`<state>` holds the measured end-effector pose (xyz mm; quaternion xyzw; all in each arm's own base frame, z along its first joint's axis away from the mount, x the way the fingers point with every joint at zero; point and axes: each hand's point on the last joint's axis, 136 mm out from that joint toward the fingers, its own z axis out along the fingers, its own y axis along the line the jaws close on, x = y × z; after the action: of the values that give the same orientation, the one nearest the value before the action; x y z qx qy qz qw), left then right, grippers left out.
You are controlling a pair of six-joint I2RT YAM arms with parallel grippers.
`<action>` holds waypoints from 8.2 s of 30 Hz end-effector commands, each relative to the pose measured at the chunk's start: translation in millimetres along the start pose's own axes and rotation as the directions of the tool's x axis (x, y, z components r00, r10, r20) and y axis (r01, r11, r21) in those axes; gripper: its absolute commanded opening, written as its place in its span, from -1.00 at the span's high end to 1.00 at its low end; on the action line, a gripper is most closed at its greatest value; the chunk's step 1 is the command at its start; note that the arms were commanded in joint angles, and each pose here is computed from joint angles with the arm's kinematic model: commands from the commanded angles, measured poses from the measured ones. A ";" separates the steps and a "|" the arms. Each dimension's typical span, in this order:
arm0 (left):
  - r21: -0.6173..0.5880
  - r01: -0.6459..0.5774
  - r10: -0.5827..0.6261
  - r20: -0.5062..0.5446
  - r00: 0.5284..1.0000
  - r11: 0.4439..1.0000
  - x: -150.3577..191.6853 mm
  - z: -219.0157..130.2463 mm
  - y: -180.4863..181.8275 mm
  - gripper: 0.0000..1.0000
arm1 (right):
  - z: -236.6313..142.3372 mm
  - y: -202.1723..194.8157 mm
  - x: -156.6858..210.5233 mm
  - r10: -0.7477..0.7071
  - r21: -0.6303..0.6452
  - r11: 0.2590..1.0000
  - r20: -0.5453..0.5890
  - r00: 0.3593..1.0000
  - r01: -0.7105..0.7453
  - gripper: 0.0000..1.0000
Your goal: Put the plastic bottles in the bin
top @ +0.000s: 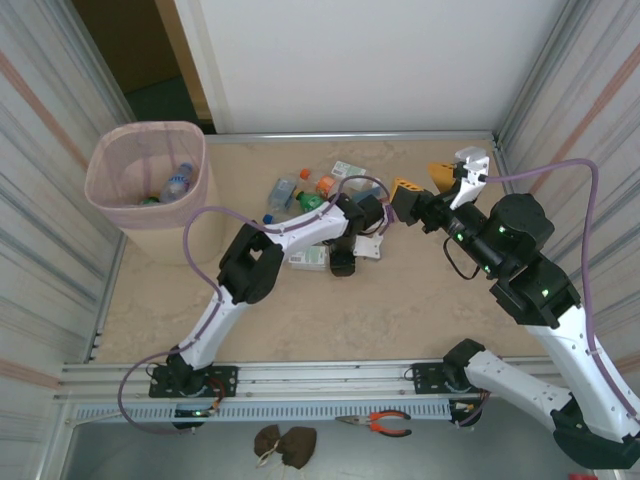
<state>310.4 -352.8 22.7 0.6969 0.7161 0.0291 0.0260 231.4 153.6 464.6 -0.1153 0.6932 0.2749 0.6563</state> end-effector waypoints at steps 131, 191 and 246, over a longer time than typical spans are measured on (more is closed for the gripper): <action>0.767 -0.028 0.198 0.131 -0.972 -0.641 486.0 -286.5 160.7 -0.29 | -16.6 -9.2 -19.3 -0.008 0.051 0.999 0.075 0.997 0.004 -0.57; -0.012 0.811 -0.561 0.717 0.415 0.585 118.6 -236.6 171.6 -0.31 | -2.8 -11.5 -10.0 -0.003 0.062 0.998 0.028 1.000 0.001 -0.57; -0.006 0.822 -0.775 0.329 0.539 0.570 151.8 -18.4 218.1 -0.34 | -1.3 -30.3 37.8 0.111 0.135 0.985 -0.046 0.993 -0.104 -0.55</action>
<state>523.0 -196.7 59.9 0.2905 0.9340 -0.0222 0.2067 238.2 138.8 420.3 -0.0566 0.7353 0.2613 0.6228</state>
